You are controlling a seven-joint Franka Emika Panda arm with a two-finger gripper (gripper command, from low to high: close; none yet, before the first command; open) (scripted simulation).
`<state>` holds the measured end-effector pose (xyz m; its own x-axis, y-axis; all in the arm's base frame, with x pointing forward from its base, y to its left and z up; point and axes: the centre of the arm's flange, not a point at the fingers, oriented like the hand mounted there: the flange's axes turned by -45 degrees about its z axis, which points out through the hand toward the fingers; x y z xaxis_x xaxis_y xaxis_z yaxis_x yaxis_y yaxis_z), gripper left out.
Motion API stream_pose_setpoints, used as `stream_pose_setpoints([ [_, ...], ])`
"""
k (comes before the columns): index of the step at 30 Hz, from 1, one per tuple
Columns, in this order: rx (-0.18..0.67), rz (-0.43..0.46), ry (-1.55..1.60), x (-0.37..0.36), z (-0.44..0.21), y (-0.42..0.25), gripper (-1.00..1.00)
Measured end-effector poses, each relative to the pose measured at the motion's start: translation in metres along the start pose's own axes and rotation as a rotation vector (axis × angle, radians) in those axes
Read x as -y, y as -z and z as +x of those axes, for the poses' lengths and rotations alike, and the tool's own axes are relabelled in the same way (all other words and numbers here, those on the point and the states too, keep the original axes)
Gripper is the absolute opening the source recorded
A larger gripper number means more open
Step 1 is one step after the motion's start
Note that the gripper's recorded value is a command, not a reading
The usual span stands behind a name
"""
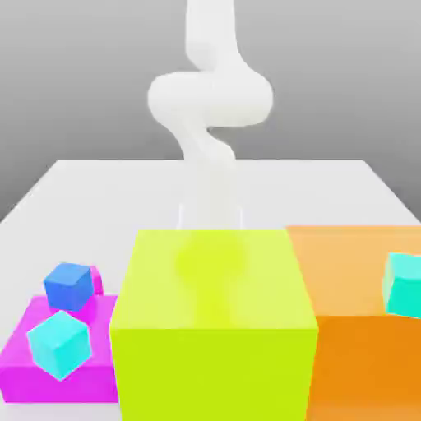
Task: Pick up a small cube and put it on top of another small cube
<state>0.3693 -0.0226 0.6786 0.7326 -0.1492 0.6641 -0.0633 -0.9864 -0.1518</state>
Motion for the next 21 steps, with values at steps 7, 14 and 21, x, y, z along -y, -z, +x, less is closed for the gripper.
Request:
stream_pose_setpoints([
  [7, 0.176, 0.101, -0.387, -0.072, -0.025, -0.107, 0.0],
  [14, 0.306, 0.097, -0.743, -0.16, -0.081, -0.191, 0.0],
  [21, 0.379, 0.007, -1.1, -0.242, -0.162, -0.243, 0.0],
])
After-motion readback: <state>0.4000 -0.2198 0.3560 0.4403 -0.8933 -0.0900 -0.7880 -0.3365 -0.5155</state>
